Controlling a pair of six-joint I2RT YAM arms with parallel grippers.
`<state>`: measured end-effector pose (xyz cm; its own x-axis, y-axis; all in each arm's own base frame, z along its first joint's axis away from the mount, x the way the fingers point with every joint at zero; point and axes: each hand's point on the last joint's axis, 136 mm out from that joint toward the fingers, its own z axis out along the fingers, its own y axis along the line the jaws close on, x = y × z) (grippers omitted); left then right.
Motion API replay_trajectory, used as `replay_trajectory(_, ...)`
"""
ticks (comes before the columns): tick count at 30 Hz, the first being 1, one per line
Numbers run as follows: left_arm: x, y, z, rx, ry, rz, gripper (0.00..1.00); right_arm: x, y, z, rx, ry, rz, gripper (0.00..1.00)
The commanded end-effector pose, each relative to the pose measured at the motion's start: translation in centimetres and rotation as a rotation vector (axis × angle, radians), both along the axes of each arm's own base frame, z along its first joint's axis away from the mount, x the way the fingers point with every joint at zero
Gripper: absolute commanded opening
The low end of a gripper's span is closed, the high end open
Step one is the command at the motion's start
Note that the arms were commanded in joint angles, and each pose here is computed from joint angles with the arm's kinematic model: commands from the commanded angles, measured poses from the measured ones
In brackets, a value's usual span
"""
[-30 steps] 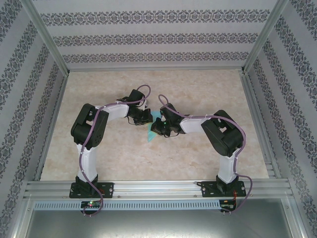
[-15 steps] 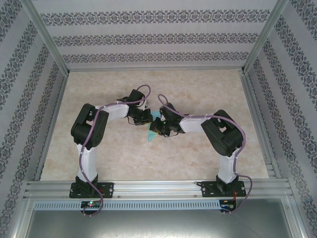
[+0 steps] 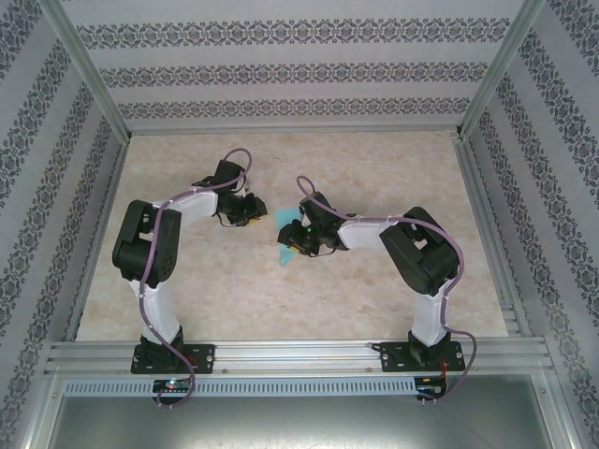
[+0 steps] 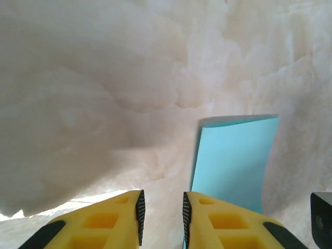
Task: Fold a paper plane with a square sheet of paper (pick it up from the middle)
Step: Third fold the triangle at the center of the table.
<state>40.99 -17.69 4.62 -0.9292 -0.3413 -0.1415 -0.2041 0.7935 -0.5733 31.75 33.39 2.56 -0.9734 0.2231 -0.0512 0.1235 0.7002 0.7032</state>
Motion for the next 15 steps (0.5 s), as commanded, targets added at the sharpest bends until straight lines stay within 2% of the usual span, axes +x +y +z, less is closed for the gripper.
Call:
replay_trajectory(1, -0.4, -0.4, 1.1, -0.025, -0.019, -0.009, 0.28, -1.1, -1.0, -2.6, -0.087, 0.043, 0.009, 0.38)
replay_trajectory(6, -1.1, -1.8, 1.6, -0.091, -0.024, -0.056, 0.20, -1.2, -1.5, -2.6, -0.095, 0.055, -0.004, 0.26)
replay_trajectory(10, -2.2, -3.2, 1.9, -0.104, -0.023, -0.111, 0.15, -1.4, -1.7, -2.9, -0.104, 0.068, -0.006, 0.13)
replay_trajectory(15, -3.7, -5.3, 1.9, -0.115, -0.010, -0.183, 0.10, -1.6, -2.1, -3.3, -0.130, 0.077, -0.004, 0.03)
